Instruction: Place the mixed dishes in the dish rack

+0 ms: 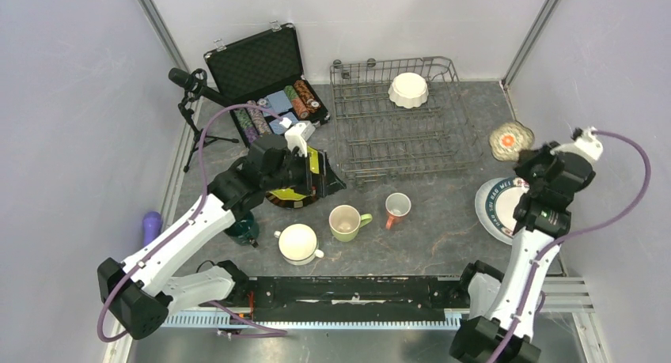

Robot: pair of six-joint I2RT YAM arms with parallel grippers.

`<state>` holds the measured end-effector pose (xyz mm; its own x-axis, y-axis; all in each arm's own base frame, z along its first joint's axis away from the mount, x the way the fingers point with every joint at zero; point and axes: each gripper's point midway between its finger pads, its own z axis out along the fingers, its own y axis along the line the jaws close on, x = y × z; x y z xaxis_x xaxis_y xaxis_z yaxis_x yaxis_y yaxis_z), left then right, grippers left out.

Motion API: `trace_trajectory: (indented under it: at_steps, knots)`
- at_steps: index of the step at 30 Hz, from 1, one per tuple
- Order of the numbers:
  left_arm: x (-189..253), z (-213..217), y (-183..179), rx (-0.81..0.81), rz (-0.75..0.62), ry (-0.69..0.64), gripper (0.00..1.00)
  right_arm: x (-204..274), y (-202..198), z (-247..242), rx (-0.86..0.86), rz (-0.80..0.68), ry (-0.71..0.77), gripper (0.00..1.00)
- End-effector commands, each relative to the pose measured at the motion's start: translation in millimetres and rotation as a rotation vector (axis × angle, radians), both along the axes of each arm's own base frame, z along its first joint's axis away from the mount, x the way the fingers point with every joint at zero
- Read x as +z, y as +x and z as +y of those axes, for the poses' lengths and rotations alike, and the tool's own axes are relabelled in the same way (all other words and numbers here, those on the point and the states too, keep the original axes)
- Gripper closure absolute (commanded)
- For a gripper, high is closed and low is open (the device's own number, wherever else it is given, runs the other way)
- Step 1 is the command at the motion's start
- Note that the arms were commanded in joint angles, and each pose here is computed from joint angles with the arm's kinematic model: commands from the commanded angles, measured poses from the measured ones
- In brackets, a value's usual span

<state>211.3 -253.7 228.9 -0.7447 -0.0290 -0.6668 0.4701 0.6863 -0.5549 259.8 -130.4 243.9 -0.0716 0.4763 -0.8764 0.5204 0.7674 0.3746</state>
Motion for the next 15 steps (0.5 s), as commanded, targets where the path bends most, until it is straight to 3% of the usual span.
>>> trace_trajectory:
  at_steps: [1,8,15]
  knots:
    - [39.7,-19.8,10.8,-0.053,-0.092,-0.082,0.03,83.7,47.8,72.4,0.408,-0.230,-0.100,1.00]
    - [67.4,-54.2,30.1,-0.026,-0.105,-0.143,0.08,87.7,89.3,157.4,0.657,-0.189,-0.133,1.00]
    - [83.3,-95.8,45.3,0.030,-0.189,-0.175,0.09,61.7,98.4,218.7,0.790,-0.124,-0.169,1.00]
